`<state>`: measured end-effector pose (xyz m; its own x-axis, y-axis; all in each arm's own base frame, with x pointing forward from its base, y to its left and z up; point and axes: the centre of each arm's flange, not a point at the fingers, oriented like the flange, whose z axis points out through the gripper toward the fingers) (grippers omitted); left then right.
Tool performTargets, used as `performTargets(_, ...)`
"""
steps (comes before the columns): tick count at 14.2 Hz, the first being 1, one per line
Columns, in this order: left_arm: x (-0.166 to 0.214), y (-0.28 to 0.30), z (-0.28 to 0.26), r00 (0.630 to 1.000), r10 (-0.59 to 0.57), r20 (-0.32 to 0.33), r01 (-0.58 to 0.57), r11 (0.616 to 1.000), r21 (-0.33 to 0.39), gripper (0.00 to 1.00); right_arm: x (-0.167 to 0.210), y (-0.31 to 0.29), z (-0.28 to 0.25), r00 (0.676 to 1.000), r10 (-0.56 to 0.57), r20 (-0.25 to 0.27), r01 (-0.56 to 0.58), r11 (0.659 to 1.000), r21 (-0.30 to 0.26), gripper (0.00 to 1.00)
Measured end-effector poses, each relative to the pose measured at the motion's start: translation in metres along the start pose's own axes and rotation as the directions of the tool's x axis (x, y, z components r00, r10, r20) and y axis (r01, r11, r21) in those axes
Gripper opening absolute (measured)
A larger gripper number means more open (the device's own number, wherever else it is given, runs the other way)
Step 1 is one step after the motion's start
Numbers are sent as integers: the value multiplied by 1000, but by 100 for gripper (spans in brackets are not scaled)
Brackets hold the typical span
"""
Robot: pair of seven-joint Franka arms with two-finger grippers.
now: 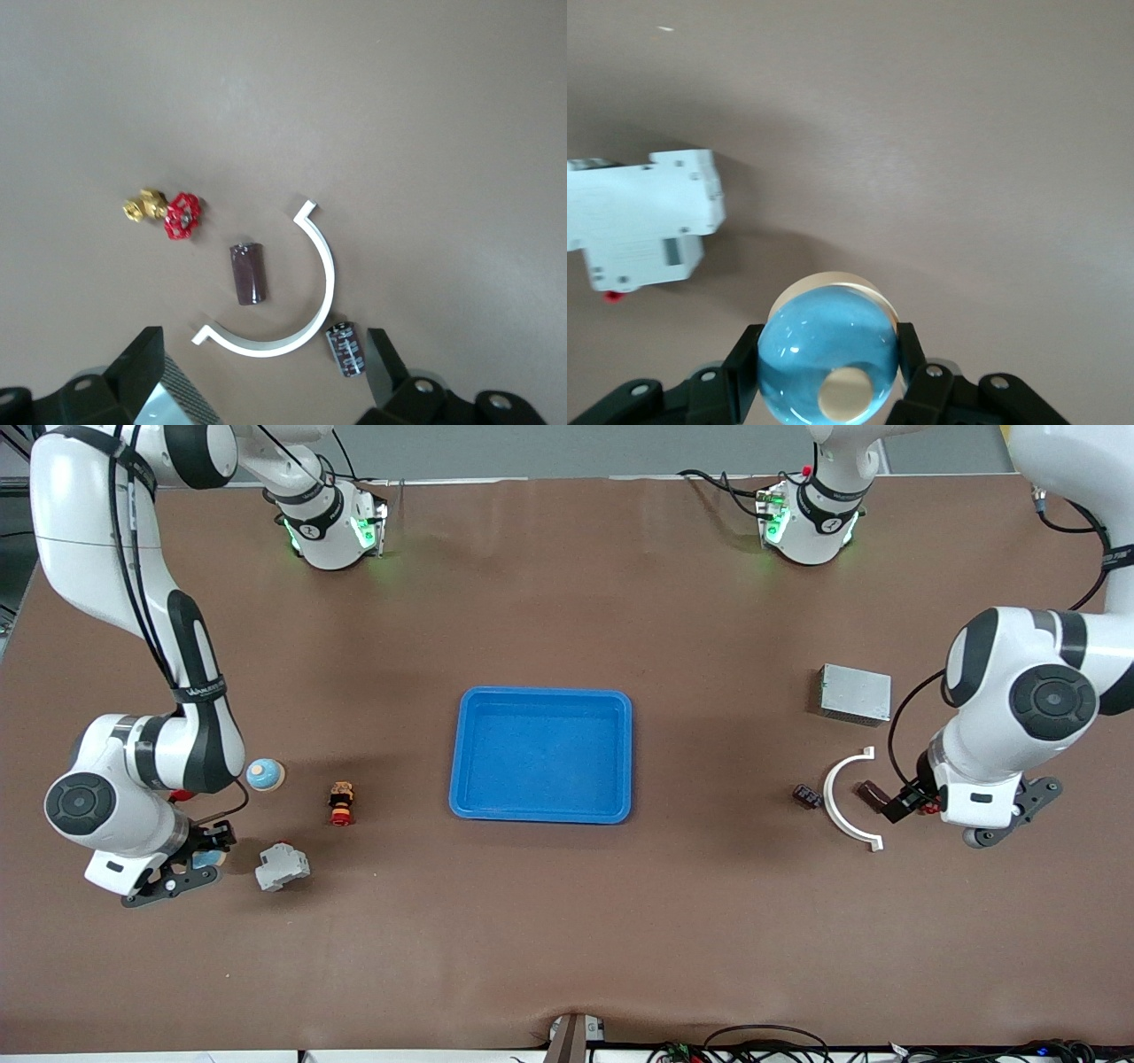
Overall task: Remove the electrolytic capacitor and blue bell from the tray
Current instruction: 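Place the capacitor beside the white arc with the left gripper while the right carries, then lower the bell beside the white block and open the right gripper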
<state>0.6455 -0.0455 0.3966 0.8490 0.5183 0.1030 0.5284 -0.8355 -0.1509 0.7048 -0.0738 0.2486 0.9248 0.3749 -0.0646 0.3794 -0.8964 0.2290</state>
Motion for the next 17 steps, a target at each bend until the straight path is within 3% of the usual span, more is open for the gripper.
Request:
performTargets(4,4,-1,-37,996,88,26,-89,996,26,100,-8,23,15,999,-33,-28,32,999,-26,64)
performTargets(8,-1,1,-87,987,155,39,-156,987,39,100,-23,43,53,999,-32,-25,31,999,-30,64)
performTargets(14,-10,-8,-135,981,185,55,-179,979,-99,100,-32,55,66,999,-21,-32,20,999,-30,64)
performTargets(17,-24,-26,-168,965,257,55,-251,964,-87,100,-31,53,73,999,-25,-41,24,999,-34,64)
